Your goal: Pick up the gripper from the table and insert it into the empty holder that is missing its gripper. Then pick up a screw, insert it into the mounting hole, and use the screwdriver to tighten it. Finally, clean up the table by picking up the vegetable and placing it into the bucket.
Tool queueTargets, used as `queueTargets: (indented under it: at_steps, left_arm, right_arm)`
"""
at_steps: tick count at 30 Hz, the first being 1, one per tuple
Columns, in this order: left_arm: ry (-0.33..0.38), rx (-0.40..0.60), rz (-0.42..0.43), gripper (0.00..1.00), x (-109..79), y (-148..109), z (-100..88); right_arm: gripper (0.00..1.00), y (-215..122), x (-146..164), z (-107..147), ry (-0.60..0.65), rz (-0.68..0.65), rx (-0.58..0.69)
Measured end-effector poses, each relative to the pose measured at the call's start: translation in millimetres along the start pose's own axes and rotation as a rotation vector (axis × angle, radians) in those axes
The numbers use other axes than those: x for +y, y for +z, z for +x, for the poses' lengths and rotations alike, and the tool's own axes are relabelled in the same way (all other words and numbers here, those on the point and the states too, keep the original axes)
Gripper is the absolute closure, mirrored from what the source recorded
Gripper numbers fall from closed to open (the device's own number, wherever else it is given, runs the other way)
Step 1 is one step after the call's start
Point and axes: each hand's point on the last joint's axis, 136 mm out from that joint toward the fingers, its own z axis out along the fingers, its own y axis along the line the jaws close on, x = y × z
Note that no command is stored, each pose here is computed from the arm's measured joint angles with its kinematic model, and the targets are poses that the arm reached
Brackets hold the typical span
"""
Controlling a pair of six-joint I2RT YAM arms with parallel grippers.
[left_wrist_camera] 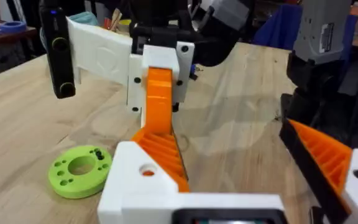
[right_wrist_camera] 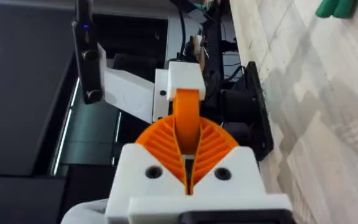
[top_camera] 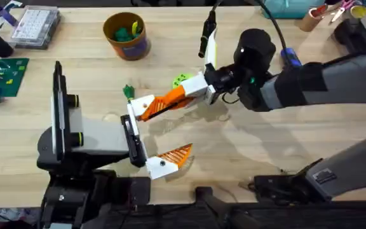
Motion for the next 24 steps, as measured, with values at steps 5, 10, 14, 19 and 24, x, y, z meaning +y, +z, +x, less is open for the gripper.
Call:
queueTargets:
  at_steps: [5,10,14,19,24]
  left_arm:
    - [0.0,0.0,0.0,0.014,0.1,0,0.0]
    - [-0.002,0.0,-0.004,0.014,0.7,0,0.0]
    - [-0.003,0.0,-0.014,0.014,2.4,0,0.1]
    - [-0.004,0.001,-0.04,0.014,7.1,0,0.2]
    - [-0.015,0.001,-0.057,0.014,10.0,-1,0.2]
  right_arm:
    - [0.986,0,0,-1,0.001,0.001,-0.003]
    - [0.987,0,-1,-4,0.004,0.005,-0.022]
    - [0.988,2,-1,-6,0.005,0.008,-0.035]
    - [0.99,5,-2,-10,0.011,0.014,-0.062]
    - [0.99,7,-5,-11,0.015,0.019,-0.098]
